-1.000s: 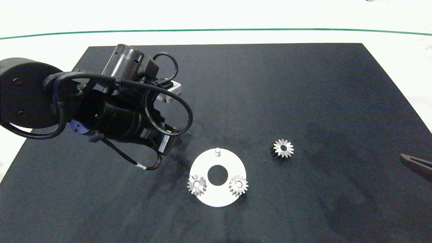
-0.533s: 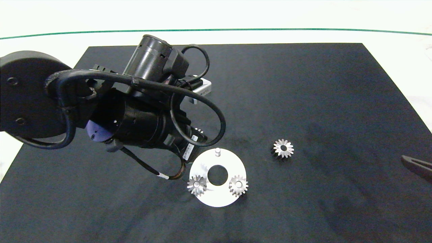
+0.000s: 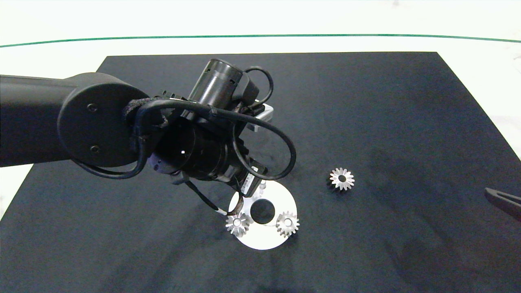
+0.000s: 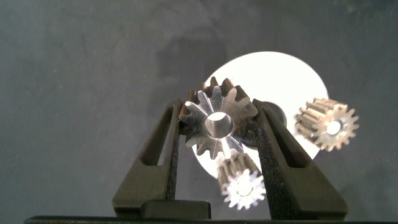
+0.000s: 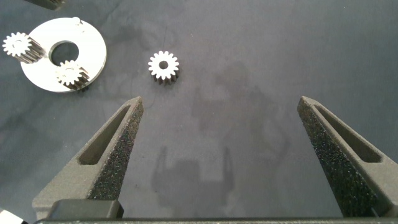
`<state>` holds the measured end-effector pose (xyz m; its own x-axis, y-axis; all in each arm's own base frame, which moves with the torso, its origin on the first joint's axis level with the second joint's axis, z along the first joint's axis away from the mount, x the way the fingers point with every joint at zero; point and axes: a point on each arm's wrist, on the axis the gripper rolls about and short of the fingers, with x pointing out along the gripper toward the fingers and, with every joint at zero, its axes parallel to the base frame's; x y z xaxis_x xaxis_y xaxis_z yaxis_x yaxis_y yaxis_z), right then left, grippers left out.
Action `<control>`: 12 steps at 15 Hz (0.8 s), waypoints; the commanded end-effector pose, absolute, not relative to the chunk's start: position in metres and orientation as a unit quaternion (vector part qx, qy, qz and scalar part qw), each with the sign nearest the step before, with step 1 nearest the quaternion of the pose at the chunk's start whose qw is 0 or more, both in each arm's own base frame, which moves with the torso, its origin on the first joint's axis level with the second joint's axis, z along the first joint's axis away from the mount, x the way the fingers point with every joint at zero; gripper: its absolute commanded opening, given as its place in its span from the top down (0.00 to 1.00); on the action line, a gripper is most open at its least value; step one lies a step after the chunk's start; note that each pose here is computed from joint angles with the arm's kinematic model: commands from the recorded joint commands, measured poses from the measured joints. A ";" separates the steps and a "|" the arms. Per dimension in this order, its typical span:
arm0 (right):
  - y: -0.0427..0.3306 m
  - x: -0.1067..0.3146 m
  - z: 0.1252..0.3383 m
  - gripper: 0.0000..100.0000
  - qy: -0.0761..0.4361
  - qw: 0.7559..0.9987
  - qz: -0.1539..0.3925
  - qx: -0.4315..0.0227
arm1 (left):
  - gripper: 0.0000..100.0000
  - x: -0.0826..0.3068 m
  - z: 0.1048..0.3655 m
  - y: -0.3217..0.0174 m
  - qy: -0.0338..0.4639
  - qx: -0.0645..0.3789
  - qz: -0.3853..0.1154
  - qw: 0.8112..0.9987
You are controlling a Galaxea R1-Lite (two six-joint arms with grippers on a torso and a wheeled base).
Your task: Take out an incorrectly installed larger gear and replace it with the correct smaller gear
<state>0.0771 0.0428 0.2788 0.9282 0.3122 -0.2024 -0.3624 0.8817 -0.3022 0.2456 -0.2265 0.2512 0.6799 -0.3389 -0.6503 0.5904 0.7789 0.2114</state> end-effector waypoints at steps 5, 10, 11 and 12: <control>0.044 0.079 0.277 0.00 0.078 0.966 0.174 -0.173 | 0.66 0.252 0.233 -0.250 0.317 0.230 -0.263 0.882; 0.044 0.079 0.276 0.00 0.081 0.966 0.175 -0.174 | 0.66 0.255 0.229 -0.256 0.318 0.234 -0.266 0.879; 0.044 0.079 0.276 0.00 0.081 0.966 0.175 -0.174 | 0.66 0.255 0.230 -0.256 0.316 0.234 -0.266 0.880; 0.044 0.079 0.276 0.00 0.081 0.966 0.175 -0.174 | 0.66 0.256 0.230 -0.257 0.316 0.234 -0.267 0.880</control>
